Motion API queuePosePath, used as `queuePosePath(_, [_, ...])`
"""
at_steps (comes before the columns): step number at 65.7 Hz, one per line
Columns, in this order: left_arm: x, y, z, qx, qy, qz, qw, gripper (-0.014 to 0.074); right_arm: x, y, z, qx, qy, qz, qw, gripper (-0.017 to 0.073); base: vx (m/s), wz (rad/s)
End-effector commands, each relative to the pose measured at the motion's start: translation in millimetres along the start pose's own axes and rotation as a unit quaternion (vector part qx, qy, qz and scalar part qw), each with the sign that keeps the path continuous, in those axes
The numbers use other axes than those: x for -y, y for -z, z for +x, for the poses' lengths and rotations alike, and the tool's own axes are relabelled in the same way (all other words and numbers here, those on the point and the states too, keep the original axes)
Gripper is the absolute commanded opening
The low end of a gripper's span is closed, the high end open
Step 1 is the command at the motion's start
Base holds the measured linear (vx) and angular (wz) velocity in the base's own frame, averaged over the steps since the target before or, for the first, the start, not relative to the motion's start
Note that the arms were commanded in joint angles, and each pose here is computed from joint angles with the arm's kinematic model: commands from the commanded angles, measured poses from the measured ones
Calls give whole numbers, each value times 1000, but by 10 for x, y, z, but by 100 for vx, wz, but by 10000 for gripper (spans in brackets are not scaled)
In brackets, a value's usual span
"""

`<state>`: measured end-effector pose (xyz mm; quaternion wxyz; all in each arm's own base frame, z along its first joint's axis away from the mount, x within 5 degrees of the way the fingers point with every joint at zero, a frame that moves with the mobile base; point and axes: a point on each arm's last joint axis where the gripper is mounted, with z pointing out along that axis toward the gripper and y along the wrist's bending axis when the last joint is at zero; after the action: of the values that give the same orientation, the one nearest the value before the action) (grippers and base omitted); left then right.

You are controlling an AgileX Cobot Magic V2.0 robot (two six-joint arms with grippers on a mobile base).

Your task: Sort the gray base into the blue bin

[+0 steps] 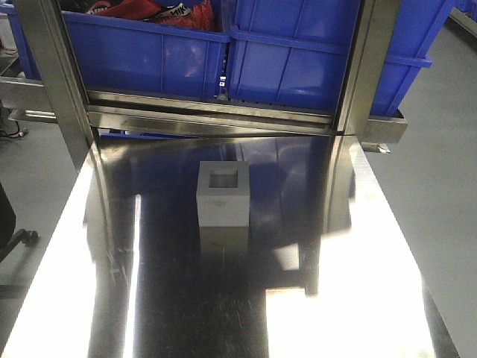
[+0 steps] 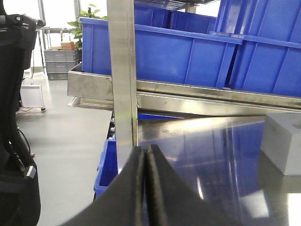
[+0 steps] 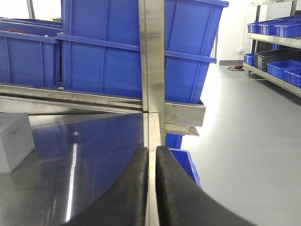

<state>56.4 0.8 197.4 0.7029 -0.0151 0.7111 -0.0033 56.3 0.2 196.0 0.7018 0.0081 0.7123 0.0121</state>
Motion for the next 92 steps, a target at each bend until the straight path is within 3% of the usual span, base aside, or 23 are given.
queuePosePath(1, [1, 4, -24, 34, 9, 2, 999, -6, -1, 8, -68, 40, 7, 0, 999, -4, 0, 0])
queuePosePath(76, [0, 6, -44, 41, 8, 2, 999, -6, -1, 8, -68, 40, 7, 0, 999, -4, 0, 0])
queuePosePath(84, [3, 33, -202, 72, 9, 2, 997, -6, -1, 8, -68, 40, 7, 0, 999, -4, 0, 0])
queuePosePath(92, [15, 126, -591, 118, 9, 5, 993, -6, -1, 8, -68, 40, 7, 0, 999, -4, 0, 0])
